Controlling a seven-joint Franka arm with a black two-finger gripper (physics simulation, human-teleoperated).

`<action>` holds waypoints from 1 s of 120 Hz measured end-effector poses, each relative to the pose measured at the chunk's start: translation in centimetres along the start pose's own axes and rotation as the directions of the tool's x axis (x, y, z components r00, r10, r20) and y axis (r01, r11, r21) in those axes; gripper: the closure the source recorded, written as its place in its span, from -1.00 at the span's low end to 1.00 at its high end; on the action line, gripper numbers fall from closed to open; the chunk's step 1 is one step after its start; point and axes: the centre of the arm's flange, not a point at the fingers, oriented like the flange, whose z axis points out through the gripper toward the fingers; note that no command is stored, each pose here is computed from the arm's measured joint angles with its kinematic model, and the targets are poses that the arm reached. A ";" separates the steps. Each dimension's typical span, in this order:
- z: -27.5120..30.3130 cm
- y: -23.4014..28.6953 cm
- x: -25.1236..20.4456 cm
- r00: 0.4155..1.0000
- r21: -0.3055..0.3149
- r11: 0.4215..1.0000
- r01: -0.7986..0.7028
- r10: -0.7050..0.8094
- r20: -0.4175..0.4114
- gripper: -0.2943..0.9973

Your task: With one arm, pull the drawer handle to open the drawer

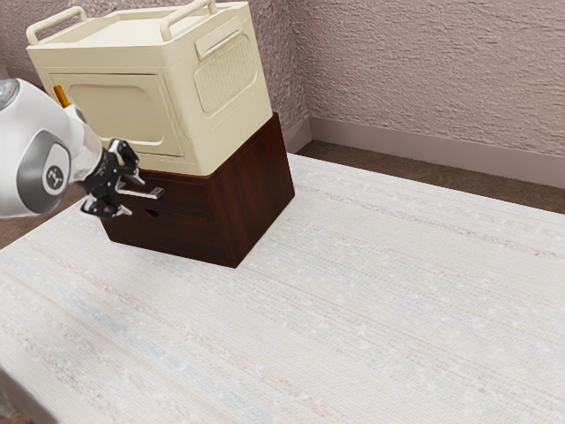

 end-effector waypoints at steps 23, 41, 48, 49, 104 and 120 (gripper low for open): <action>0.9 0.0 -0.3 1.000 0.010 1.000 0.001 -0.001 0.001 -0.07; 1.4 -0.1 -0.5 1.000 0.017 1.000 0.000 0.000 0.001 -0.05; 1.4 -0.1 -0.6 1.000 0.017 1.000 -0.001 0.001 0.003 -0.01; 1.4 -0.1 -0.6 1.000 0.017 1.000 -0.001 0.001 0.003 0.00; 1.4 -0.4 0.0 1.000 0.027 1.000 0.011 -0.011 0.006 0.61; 1.5 -0.6 0.0 1.000 0.033 0.999 0.009 -0.009 0.008 0.64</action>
